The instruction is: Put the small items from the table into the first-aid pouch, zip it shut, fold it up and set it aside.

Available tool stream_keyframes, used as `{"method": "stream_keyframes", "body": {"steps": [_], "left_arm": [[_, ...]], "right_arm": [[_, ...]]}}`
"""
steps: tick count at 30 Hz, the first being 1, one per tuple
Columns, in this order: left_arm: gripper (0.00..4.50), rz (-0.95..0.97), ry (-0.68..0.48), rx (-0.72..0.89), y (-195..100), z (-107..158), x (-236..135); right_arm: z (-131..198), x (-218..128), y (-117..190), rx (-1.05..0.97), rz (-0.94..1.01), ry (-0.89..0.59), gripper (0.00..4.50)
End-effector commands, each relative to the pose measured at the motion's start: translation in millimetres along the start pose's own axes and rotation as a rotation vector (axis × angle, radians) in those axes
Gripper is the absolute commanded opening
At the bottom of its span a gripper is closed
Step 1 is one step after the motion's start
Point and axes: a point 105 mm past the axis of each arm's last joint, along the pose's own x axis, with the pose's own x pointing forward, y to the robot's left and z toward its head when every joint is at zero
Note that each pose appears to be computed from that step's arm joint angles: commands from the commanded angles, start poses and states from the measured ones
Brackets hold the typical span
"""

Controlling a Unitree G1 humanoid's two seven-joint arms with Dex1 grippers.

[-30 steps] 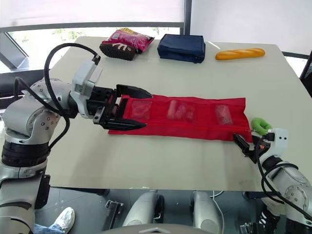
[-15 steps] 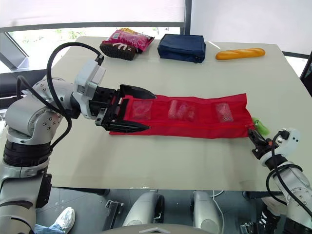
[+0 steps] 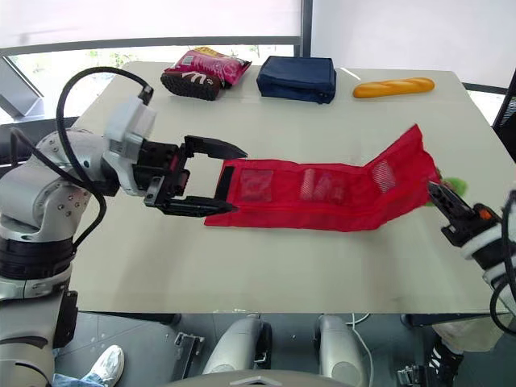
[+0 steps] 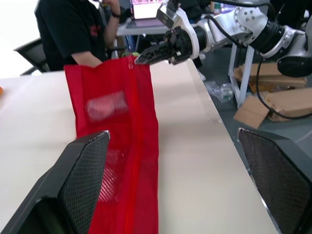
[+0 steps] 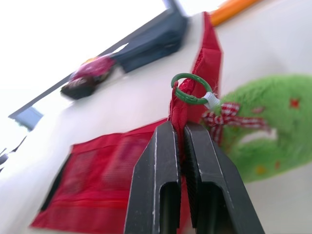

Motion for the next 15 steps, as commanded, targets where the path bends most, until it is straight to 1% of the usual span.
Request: {"method": "stream_keyframes", "body": {"steps": [1,3,6,8,10,13,15], "left_arm": [[4.50,0.014,-0.036,0.059,0.2,18.1,-4.8],[4.50,0.026,-0.034,0.068,1.8,19.3,-6.1],[4.50,0.051,-0.031,0.073,3.8,19.5,-9.1],[4.50,0.069,-0.026,0.069,3.8,17.2,-12.2],[4.50,0.081,-0.021,0.067,4.0,15.7,-13.8],[4.50,0.103,-0.021,0.058,3.1,12.3,-15.0],[4.50,0.111,-0.022,0.053,2.5,10.6,-14.8]], "right_arm": [[-23.9,23.5,43.1,-0.001,0.135,0.117,0.04],[-42.6,35.5,54.8,-0.032,0.174,0.200,0.04],[-68.3,51.2,56.5,-0.090,0.174,0.301,0.04],[-88.7,56.4,65.6,-0.139,0.225,0.376,0.04],[-99.7,57.9,69.9,-0.170,0.253,0.414,0.04],[-124.6,61.1,65.2,-0.284,0.244,0.512,0.04],[-130.1,65.0,62.2,-0.339,0.228,0.522,0.04]]}}
